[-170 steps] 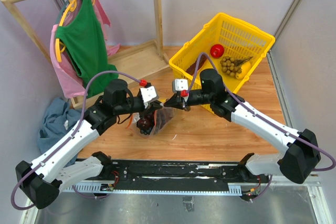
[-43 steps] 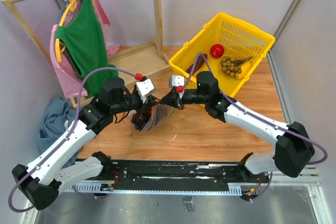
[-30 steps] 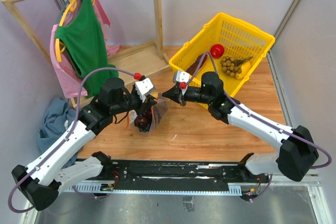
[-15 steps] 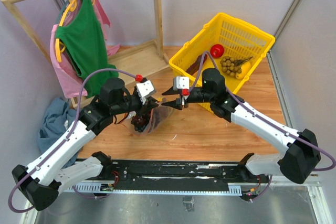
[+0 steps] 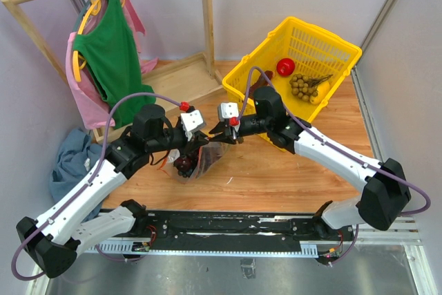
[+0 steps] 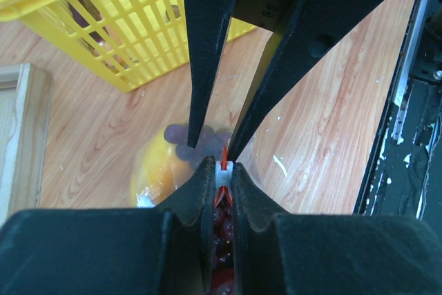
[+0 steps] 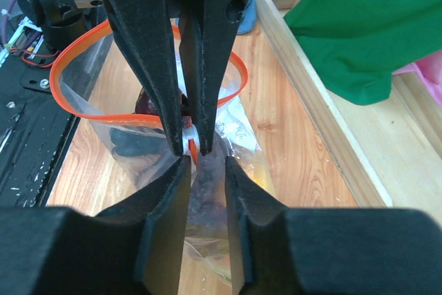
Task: Place the food in the zip-top bag and seal the zipper
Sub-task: Zip the zipper food storage bag at the center of the board.
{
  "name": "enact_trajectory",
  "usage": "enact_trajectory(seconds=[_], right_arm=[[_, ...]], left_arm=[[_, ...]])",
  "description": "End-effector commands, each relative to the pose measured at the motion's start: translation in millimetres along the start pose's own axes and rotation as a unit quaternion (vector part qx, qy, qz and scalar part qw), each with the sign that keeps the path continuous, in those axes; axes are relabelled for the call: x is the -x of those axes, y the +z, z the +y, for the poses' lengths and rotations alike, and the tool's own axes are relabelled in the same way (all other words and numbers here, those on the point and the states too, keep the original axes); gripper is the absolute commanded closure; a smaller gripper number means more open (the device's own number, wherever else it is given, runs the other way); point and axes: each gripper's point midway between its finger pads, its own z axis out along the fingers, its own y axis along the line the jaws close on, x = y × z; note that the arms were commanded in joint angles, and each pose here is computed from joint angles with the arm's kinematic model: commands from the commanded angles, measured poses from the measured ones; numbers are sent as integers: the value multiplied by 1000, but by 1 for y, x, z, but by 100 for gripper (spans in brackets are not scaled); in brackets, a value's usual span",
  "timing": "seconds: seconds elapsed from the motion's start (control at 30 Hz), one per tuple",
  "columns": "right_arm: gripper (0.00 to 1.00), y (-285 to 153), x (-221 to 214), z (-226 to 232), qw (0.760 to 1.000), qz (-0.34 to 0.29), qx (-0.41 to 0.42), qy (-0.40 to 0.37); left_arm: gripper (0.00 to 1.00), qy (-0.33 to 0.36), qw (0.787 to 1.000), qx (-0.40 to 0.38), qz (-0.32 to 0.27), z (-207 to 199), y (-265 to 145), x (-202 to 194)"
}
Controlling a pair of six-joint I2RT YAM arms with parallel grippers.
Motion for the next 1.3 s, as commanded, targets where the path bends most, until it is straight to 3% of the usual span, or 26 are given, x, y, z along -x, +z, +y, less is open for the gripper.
enact_trajectory(seconds=[0.0, 0.1, 0.2, 0.3, 0.53, 0.63, 0.83, 1.27], right_arm=[[78, 8, 16, 10, 999, -16, 38, -19], [83, 12, 12, 15, 999, -7, 51, -16], [99, 14, 11, 12, 999, -2, 43, -11], [99, 12, 13, -3, 1000, 2, -10, -3], [99, 2, 20, -14, 996, -7, -87, 11], [99, 2, 20, -14, 995, -6, -100, 19], [99, -1, 25, -13, 993, -12, -113, 26], [99, -19, 53, -9, 990, -43, -132, 24]], left_arm=[[100, 21, 999, -7, -26, -3, -3, 10], [100, 22, 999, -7, -29, -3, -3, 12], [100, 21, 999, -8, -33, -3, -3, 15], [98, 13, 999, 1, -38, -1, -5, 19], [68, -87, 993, 66, -43, 14, -13, 28], [61, -149, 983, 105, -38, 21, -19, 26], [58, -209, 968, 134, -41, 19, -36, 25], [56, -191, 970, 125, -85, 18, -34, 34]])
